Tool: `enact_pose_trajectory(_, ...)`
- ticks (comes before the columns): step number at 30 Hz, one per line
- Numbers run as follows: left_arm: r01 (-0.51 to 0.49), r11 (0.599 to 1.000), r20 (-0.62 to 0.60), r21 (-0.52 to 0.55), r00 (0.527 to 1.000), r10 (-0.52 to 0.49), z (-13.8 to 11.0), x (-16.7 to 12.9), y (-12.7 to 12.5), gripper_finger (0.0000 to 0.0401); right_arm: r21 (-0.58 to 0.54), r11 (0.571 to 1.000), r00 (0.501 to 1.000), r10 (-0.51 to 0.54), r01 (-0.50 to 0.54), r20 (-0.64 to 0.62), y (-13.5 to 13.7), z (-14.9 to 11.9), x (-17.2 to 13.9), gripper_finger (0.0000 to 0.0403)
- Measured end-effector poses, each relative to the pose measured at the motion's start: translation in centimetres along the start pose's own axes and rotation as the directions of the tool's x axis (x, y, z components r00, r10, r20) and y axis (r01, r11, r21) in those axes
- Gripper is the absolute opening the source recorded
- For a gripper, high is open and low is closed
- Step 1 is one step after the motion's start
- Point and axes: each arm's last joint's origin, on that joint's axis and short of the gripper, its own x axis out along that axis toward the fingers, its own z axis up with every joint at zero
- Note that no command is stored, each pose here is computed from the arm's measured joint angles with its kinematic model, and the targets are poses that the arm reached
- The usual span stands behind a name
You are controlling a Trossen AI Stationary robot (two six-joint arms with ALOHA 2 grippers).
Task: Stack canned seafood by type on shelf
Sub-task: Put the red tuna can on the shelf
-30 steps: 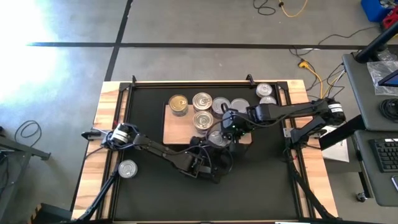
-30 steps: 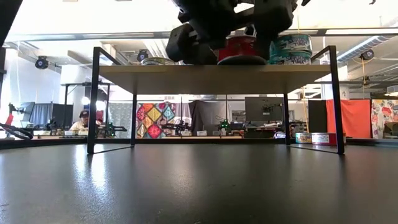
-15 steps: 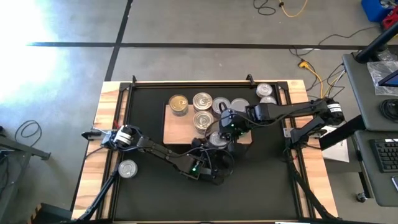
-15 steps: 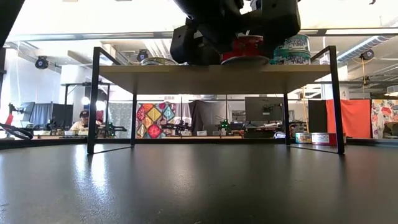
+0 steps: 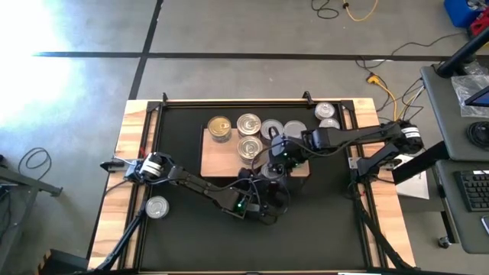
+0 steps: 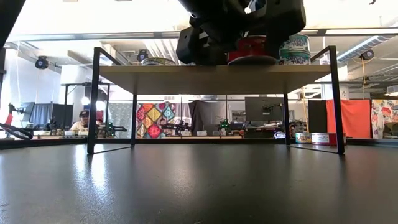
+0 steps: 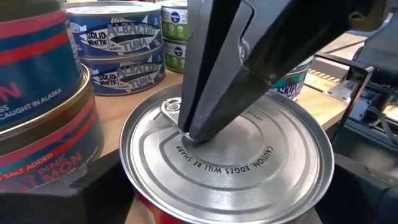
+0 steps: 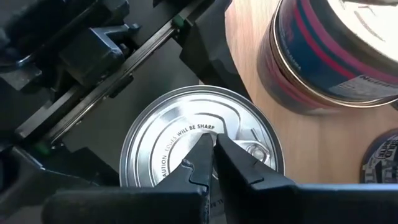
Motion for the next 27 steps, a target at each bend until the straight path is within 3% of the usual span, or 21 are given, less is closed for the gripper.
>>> enact_pose_trajectory(20,0.05,0.999,-0.058,-0.005,0.997,-0.05,1.4,0.2,-0.7,0.0396,0.003,1.0,0.996,0.009,-0.009,-0.089,0.0,-2.3,2.0,0.0012)
enact_pose_trajectory(27,0.068,0.996,-0.142,0.048,0.988,-0.061,2.2,-0.1,-0.7,0.0397,-0.014,1.0,0.996,-0.01,0.009,-0.092,-0.1,-2.4,2.1,0.0012)
